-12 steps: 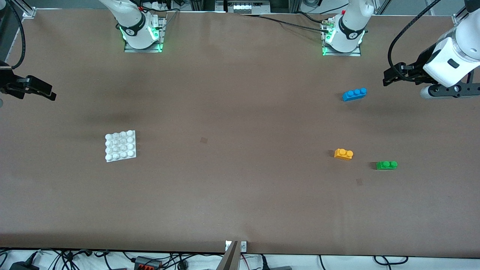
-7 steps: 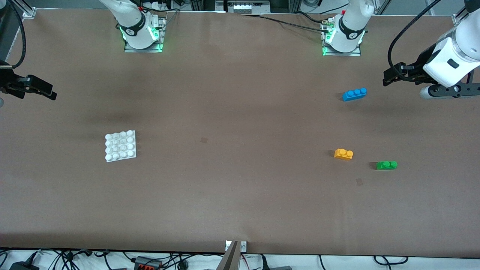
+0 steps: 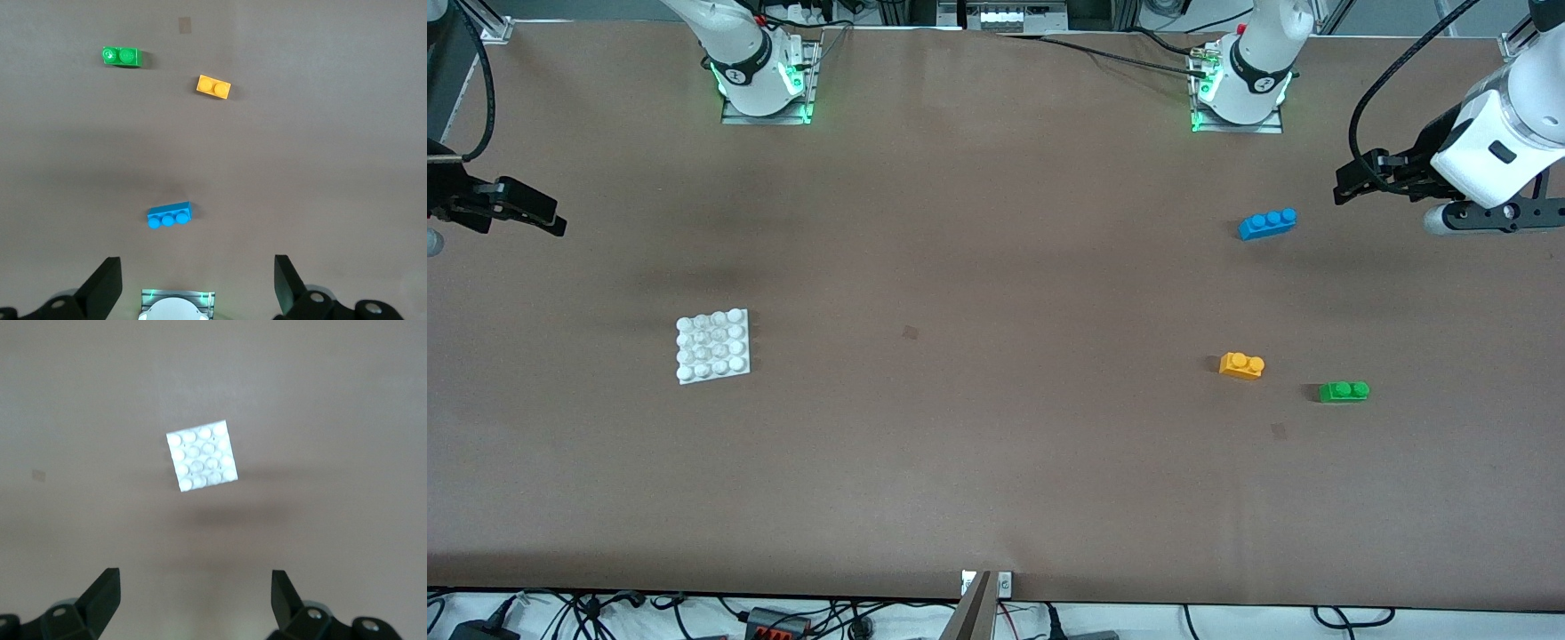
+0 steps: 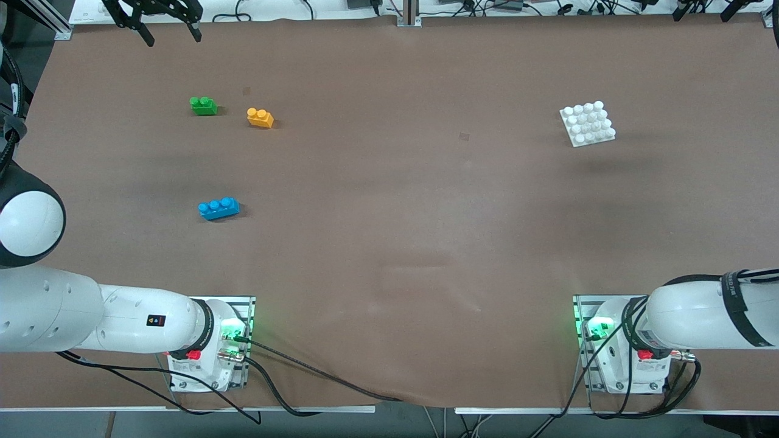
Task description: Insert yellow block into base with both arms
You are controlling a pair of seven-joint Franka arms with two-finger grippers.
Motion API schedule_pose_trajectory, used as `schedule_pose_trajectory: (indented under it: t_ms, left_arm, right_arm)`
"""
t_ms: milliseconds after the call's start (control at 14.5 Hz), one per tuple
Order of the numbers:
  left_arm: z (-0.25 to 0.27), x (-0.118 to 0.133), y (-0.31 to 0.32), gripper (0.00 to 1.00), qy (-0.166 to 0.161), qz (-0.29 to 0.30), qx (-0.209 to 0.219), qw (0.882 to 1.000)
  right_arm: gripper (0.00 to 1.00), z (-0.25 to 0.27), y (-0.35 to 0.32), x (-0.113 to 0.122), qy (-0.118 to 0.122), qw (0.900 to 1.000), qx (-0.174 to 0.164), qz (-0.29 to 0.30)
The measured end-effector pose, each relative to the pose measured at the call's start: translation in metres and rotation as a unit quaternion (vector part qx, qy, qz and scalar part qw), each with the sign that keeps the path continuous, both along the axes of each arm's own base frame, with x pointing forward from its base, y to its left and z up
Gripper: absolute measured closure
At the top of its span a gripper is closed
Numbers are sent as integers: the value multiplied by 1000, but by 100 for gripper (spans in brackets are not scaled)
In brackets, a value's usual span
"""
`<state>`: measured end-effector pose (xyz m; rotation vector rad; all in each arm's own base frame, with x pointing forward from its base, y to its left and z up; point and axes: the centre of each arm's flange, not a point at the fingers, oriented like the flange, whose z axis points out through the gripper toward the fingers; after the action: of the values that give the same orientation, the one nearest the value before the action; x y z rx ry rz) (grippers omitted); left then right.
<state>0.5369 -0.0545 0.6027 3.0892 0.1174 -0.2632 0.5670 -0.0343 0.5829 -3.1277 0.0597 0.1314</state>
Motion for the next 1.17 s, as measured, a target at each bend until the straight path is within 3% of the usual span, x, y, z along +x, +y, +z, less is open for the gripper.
schedule_pose_trajectory:
  t_ms: [275,482,620,895,1170]
  left_arm:
    - [-1,0,0,0,1,0,0,1000]
    - [-2,0,0,0,2,0,0,1000]
    - [-2,0,0,0,2,1,-2,1000]
    - [-2,-1,-2,0,5,1,-12,1000]
    - [-3,-1,-3,0,5,1,-13,1000]
  right_arm:
    - [0,-73,1,20,65,998,1,1]
    - [0,-160,1,52,84,996,-2,3]
    - [0,-218,0,68,78,997,-4,4]
    - [0,-298,-2,72,33,999,-9,12]
    - [0,-360,-3,68,30,999,-10,20]
